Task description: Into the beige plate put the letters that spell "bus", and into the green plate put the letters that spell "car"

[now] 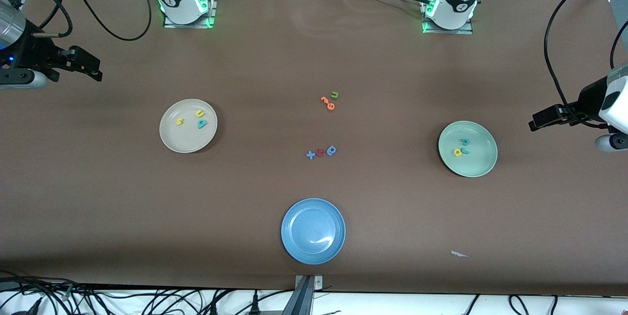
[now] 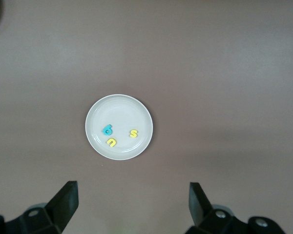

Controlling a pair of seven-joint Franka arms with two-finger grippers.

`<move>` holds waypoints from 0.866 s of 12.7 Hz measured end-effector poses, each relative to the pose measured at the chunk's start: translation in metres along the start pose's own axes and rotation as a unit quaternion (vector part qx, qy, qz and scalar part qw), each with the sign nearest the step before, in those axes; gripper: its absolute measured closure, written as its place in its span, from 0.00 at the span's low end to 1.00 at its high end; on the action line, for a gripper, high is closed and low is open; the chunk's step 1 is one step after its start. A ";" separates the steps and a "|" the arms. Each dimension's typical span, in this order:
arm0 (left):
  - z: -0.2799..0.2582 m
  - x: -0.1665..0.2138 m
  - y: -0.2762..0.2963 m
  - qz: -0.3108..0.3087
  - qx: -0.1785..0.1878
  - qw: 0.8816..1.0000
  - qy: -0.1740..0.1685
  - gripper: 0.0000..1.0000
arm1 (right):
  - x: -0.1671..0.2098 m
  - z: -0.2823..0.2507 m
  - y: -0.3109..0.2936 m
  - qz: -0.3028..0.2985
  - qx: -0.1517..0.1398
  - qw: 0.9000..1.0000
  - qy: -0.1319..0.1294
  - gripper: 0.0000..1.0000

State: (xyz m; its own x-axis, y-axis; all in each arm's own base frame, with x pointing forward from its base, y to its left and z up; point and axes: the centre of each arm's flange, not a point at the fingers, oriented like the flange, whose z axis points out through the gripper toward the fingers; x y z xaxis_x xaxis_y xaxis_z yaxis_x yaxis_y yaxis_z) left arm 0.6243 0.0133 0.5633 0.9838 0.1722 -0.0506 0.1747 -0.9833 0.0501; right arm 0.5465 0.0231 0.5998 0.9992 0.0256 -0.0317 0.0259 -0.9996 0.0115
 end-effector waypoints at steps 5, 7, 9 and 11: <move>0.003 0.000 0.001 0.001 0.000 1.000 -0.003 0.00 | 0.000 0.000 -0.009 -0.008 0.001 1.000 0.000 0.00; 0.005 -0.001 0.001 0.001 0.001 1.000 -0.005 0.00 | 0.000 0.001 -0.008 -0.006 0.003 1.000 -0.001 0.00; 0.005 -0.001 0.001 0.001 0.001 1.000 -0.005 0.00 | 0.000 0.001 -0.008 -0.004 0.003 1.000 -0.002 0.00; 0.005 -0.001 0.001 0.001 0.001 1.000 -0.005 0.00 | 0.001 0.001 -0.008 -0.003 0.003 1.000 -0.001 0.00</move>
State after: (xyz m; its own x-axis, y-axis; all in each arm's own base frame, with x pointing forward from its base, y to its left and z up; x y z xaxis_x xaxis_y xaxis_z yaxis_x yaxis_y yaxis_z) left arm 0.6237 0.0117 0.5582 0.9836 0.1695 -0.0615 0.1726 -0.9838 0.0488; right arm 0.5469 0.0308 0.5984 0.9989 0.0319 -0.0344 0.0321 -0.9995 0.0043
